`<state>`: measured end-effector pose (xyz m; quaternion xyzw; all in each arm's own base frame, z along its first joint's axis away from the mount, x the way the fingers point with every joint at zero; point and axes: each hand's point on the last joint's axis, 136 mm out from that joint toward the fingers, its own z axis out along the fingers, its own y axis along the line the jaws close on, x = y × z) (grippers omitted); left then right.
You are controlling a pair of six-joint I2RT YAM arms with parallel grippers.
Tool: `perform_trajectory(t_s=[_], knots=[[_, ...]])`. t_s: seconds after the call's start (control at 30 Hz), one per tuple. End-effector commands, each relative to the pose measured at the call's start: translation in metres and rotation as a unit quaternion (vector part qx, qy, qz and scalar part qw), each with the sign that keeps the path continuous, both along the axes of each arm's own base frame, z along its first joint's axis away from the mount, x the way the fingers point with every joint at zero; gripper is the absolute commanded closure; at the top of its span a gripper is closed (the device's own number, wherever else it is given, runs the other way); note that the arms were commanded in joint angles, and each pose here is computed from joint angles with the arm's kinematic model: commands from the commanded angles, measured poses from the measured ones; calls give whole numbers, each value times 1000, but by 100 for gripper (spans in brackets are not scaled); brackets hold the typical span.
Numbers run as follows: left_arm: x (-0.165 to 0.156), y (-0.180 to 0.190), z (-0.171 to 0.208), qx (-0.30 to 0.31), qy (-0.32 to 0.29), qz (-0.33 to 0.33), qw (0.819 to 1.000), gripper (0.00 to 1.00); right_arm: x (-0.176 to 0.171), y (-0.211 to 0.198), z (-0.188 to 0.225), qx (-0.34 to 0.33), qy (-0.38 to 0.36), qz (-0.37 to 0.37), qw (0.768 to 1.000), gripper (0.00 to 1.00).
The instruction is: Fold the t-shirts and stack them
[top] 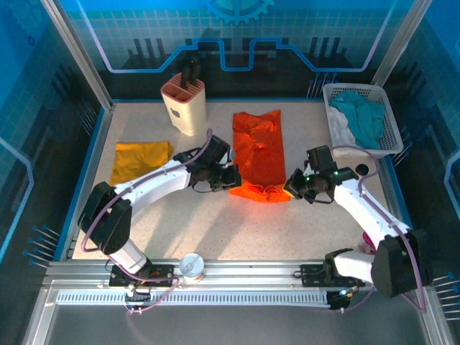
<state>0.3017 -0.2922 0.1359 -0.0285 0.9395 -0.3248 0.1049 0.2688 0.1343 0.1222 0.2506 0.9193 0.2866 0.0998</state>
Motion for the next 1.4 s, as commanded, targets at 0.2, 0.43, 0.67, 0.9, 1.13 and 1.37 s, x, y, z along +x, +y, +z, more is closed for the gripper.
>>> perform_trajectory(t_s=[0.2, 0.43, 0.67, 0.9, 1.13, 1.37], knots=[[59, 7, 12, -3, -37, -16, 999, 100, 75, -1, 23, 16, -43, 10, 999, 100], [94, 5, 14, -5, -48, -13, 999, 100, 112, -6, 25, 21, -55, 10, 998, 100], [122, 14, 3, 0, -45, -1, 999, 100, 141, -7, 16, 19, -49, 24, 998, 100], [141, 20, -14, 3, -32, 4, 999, 100, 156, -7, 2, 19, -31, 29, 999, 100], [154, 17, -29, 7, -27, 3, 1000, 95, 168, -9, -12, 17, -17, 26, 999, 100], [168, 16, -38, 7, -23, 8, 1000, 91, 179, -12, -27, 13, -1, 31, 999, 99]])
